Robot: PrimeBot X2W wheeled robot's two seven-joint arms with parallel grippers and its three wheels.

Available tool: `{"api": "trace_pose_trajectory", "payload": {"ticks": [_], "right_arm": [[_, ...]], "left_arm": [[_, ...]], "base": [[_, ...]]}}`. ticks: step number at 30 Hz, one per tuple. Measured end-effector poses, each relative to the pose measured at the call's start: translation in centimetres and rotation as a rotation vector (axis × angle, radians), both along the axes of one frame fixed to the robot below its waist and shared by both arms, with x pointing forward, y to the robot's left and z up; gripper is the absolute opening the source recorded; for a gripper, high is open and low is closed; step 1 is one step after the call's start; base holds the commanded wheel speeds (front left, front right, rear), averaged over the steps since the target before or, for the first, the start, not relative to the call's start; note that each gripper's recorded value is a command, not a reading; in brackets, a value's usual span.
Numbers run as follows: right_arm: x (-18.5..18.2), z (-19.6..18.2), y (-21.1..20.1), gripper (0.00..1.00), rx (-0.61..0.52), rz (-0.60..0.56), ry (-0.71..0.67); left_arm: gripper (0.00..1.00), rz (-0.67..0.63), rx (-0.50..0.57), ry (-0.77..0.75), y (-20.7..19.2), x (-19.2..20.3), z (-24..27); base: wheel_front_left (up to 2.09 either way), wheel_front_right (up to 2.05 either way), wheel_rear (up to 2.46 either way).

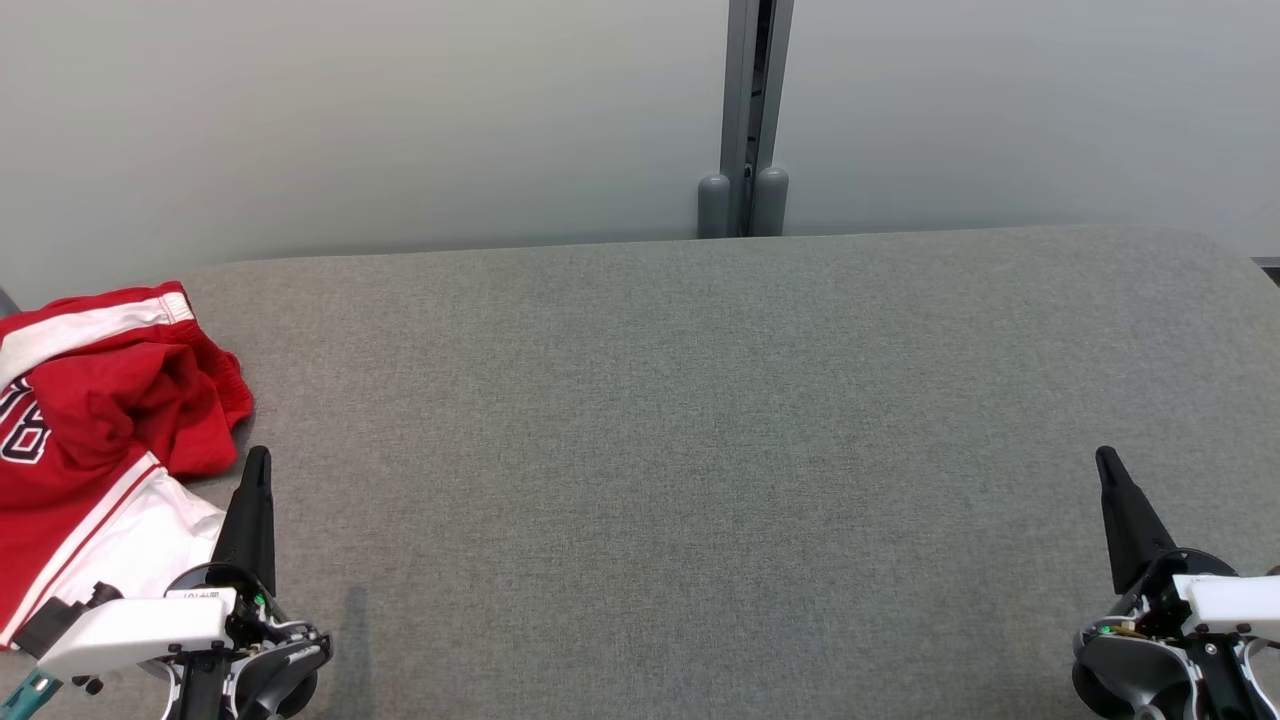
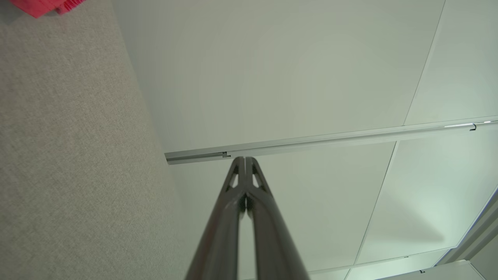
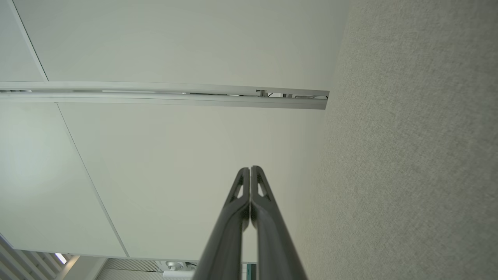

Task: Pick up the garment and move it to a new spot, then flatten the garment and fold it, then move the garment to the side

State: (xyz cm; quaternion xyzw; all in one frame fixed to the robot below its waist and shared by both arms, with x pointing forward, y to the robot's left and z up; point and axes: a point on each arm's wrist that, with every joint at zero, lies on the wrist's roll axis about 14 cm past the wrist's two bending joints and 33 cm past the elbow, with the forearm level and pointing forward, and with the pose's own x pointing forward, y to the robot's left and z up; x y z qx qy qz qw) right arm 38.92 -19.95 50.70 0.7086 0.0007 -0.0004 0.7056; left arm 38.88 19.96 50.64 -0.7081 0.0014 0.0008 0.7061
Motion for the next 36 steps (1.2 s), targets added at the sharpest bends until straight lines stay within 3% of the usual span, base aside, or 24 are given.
{"api": "trace_pose_trajectory", "payload": {"ticks": [7,8,10,11,12,15,25,36], "right_arm": [[0.0,0.0,0.0,0.0,0.0,0.0,0.0],[0.0,-0.2,0.0,1.0,0.003,-0.001,0.006],[-0.4,-1.2,0.3,1.0,0.014,-0.001,0.036],[-0.7,-1.9,0.4,0.0,0.02,-0.001,0.055],[-1.0,-2.5,0.5,1.0,0.025,-0.002,0.074],[-1.6,-3.5,0.7,1.0,0.03,-0.002,0.104],[-1.2,-1.9,1.4,1.0,0.032,-0.013,0.054],[-0.9,-0.3,1.3,1.0,-0.049,-0.034,0.005]], "left_arm": [[0.0,0.0,0.0,0.0,0.0,0.0,0.0],[1.0,0.0,-0.002,0.007,0.0,-0.1,-0.2],[1.0,0.0,-0.011,0.044,-0.2,-0.6,-1.5],[0.0,0.001,-0.015,0.065,-0.3,-1.0,-2.2],[1.0,0.002,-0.02,0.086,-0.4,-1.3,-2.9],[1.0,0.009,-0.03,0.121,-0.6,-2.0,-4.1],[1.0,0.035,-0.015,0.083,-0.6,-1.6,-2.8],[1.0,0.06,0.067,0.042,-0.3,-1.3,-1.5]], "base": [[0.0,0.0,0.0],[0.0,0.0,0.0],[0.0,0.0,0.0],[0.0,0.0,0.0],[0.0,0.0,0.0],[0.0,0.0,0.0],[0.0,0.0,0.0],[0.0,0.0,0.0]]}}
